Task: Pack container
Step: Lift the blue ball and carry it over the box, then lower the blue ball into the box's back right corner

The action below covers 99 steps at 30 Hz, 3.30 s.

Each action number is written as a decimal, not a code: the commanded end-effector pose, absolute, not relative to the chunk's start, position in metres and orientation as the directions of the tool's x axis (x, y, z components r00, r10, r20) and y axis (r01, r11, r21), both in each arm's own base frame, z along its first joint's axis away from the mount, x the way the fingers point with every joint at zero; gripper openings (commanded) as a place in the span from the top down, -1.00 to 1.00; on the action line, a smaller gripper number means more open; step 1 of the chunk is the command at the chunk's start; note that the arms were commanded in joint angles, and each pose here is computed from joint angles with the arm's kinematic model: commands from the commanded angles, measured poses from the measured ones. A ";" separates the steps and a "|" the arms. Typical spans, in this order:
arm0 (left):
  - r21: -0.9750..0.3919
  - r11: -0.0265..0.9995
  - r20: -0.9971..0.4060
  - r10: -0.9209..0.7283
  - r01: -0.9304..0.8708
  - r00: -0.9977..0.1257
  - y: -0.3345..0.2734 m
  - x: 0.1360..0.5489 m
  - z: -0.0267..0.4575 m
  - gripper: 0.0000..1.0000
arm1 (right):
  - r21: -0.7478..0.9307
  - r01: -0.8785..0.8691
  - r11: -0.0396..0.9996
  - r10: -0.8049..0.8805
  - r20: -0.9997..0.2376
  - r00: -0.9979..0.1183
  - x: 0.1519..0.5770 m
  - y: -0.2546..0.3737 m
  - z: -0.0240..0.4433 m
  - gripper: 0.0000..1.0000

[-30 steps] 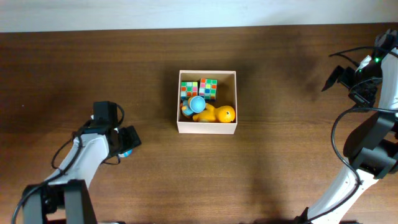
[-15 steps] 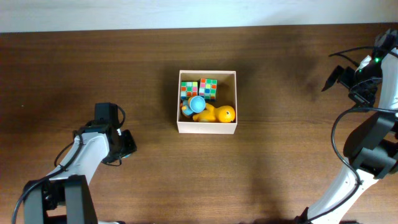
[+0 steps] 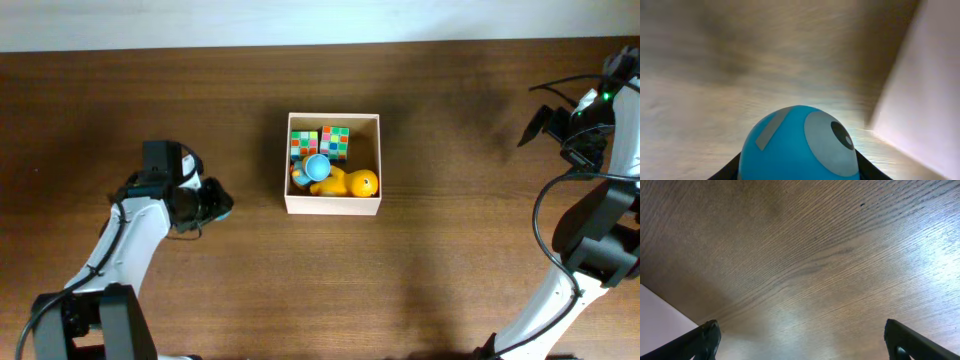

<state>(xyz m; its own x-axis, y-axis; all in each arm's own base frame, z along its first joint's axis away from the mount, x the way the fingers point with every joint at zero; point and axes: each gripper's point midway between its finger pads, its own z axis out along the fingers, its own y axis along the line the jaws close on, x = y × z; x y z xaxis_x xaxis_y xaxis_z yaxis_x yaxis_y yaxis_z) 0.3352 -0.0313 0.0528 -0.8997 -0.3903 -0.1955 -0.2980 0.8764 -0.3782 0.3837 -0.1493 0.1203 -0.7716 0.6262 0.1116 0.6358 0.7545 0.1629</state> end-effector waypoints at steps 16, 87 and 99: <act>-0.743 0.504 -0.603 -0.215 0.442 -0.768 -0.154 0.417 0.239 0.22 | 0.174 0.638 0.750 0.627 0.119 -0.770 0.385 -0.146 0.119 -0.97; -0.192 0.762 -0.745 0.297 0.619 -0.597 -0.311 0.439 0.146 0.37 | 0.174 0.638 0.750 0.627 0.119 -0.770 0.385 -0.146 0.119 -0.97; -0.186 0.741 -0.772 0.296 0.645 -0.563 -0.326 0.437 0.157 -0.34 | 0.174 0.638 0.750 0.627 0.119 -0.770 0.385 -0.146 0.119 -0.97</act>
